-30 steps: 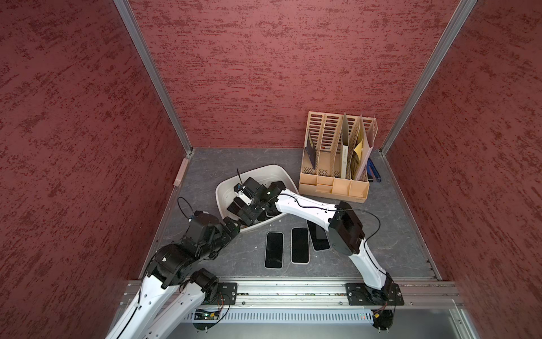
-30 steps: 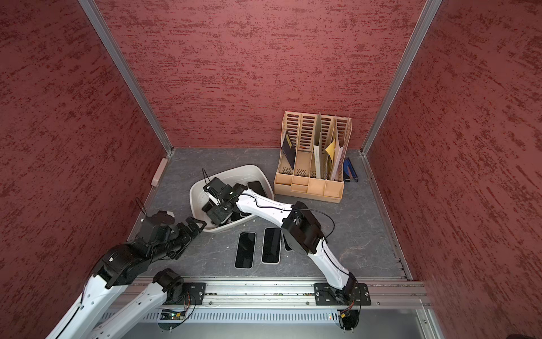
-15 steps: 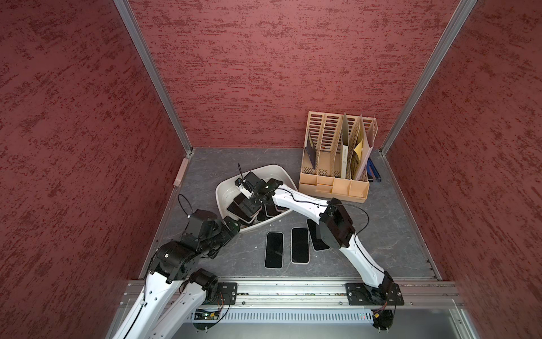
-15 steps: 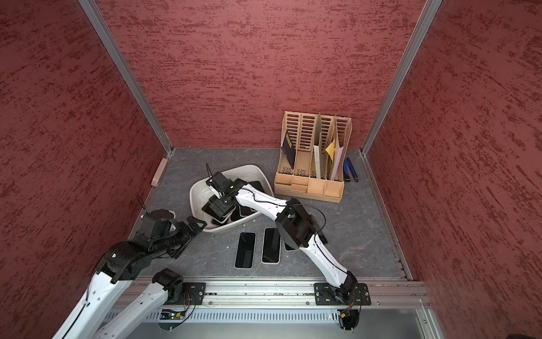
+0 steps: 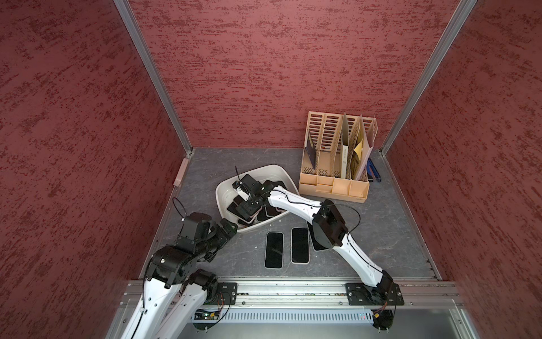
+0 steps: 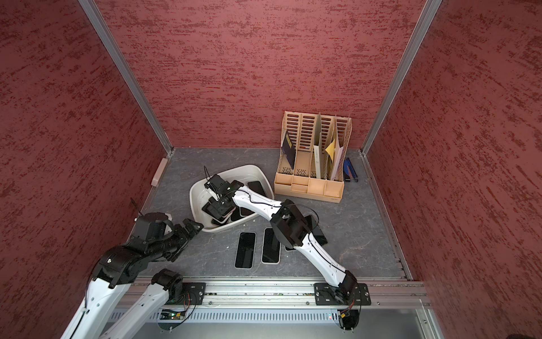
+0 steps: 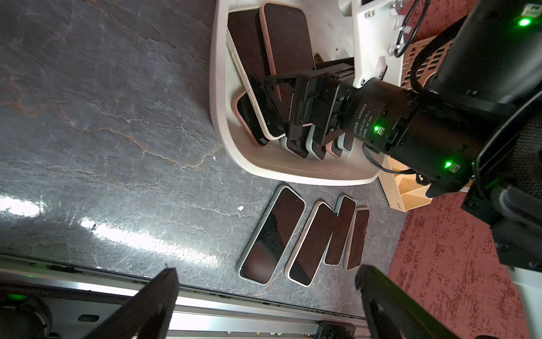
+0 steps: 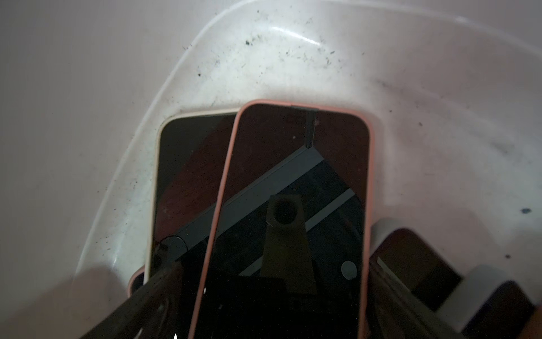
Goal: Take the phone out of the storage box
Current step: Pick up the phone from the storage box.
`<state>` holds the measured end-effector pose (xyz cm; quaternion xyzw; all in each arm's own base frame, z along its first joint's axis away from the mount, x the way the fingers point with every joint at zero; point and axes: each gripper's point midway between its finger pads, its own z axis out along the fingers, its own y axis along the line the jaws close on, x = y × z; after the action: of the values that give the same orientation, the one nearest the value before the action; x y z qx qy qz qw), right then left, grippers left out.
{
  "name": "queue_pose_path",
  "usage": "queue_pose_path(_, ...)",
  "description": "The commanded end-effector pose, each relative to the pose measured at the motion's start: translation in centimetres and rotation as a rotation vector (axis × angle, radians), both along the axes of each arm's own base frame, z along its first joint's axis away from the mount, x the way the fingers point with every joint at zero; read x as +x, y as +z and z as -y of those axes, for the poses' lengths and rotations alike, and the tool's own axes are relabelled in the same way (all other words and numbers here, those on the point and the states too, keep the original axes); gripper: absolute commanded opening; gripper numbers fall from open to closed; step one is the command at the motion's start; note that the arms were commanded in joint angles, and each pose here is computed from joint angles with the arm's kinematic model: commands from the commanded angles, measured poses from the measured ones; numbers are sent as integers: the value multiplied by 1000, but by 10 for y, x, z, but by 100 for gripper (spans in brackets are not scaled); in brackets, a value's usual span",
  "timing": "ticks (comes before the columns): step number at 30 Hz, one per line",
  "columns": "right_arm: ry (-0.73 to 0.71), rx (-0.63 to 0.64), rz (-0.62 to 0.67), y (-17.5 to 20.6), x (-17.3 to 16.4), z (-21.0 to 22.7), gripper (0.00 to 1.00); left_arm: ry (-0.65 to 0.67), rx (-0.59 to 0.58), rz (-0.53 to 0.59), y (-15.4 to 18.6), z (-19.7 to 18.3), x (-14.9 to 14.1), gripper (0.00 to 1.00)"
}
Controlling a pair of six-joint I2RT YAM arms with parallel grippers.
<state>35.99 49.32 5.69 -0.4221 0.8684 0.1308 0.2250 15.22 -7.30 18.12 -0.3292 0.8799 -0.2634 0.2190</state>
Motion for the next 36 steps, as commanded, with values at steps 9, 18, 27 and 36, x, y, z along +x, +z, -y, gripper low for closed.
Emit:
queue_pose_path(9, -47, -73, -39, -23, 4, 17, 96, -21, -16, -5, -3, 2, 2, 100)
queue_pose_path(18, -67, -60, -10, -2, 10, 21, 73, -19, -31, -3, -5, 4, 8, 100)
queue_pose_path(27, -71, 84, 4, 53, 12, 12, 69, -29, -52, 13, -4, 10, 16, 100)
queue_pose_path(36, -143, 349, -129, 117, 12, 23, 65, -47, -100, 39, -3, 21, 30, 100)
